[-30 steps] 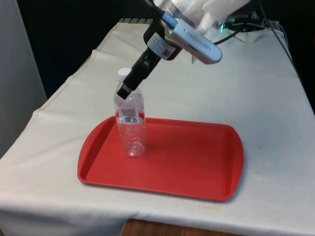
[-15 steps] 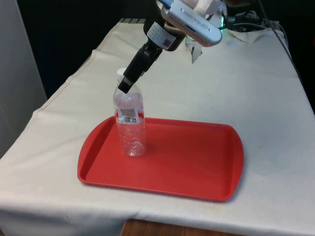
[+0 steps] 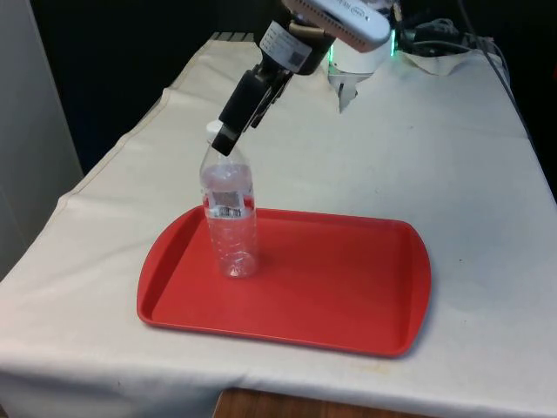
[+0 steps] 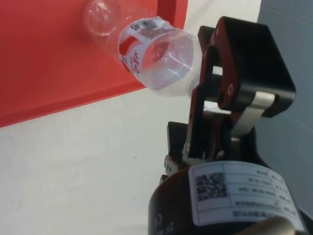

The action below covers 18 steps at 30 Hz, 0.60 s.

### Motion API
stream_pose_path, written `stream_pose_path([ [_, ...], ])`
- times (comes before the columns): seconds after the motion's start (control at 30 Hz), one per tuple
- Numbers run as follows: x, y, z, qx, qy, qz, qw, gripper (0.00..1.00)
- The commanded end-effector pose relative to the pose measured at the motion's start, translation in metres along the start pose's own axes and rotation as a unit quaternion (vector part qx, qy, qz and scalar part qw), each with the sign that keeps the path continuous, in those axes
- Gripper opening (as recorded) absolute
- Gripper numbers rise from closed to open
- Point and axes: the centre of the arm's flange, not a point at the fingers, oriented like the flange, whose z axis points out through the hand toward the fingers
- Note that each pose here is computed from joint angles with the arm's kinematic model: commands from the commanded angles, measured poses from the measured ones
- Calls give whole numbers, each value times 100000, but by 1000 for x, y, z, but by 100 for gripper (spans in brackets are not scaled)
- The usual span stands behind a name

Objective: Place the bottle upright on the tray.

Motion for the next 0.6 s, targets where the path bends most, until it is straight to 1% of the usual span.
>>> stream_pose_path([
  [0.0,2,-1,-3,392,-1250,551,99990,100],
  [0.07,3,-1,-4,420,-1459,686,99986,100],
  [0.13,4,-1,-6,457,-2034,968,99974,100],
  [0.17,3,-1,-4,73,-939,587,99994,100],
  [0.2,4,-1,-8,563,-2207,1032,99969,100],
  [0.33,7,-2,-12,637,-3114,1573,99937,100],
  [0.47,10,-2,-16,719,-3619,1939,99913,100],
  [0.5,8,-1,-13,237,-2663,1649,99951,100],
  [0.53,11,-2,-18,756,-3749,2031,99906,100],
  [0.57,13,-2,-20,807,-3794,2159,99901,100],
])
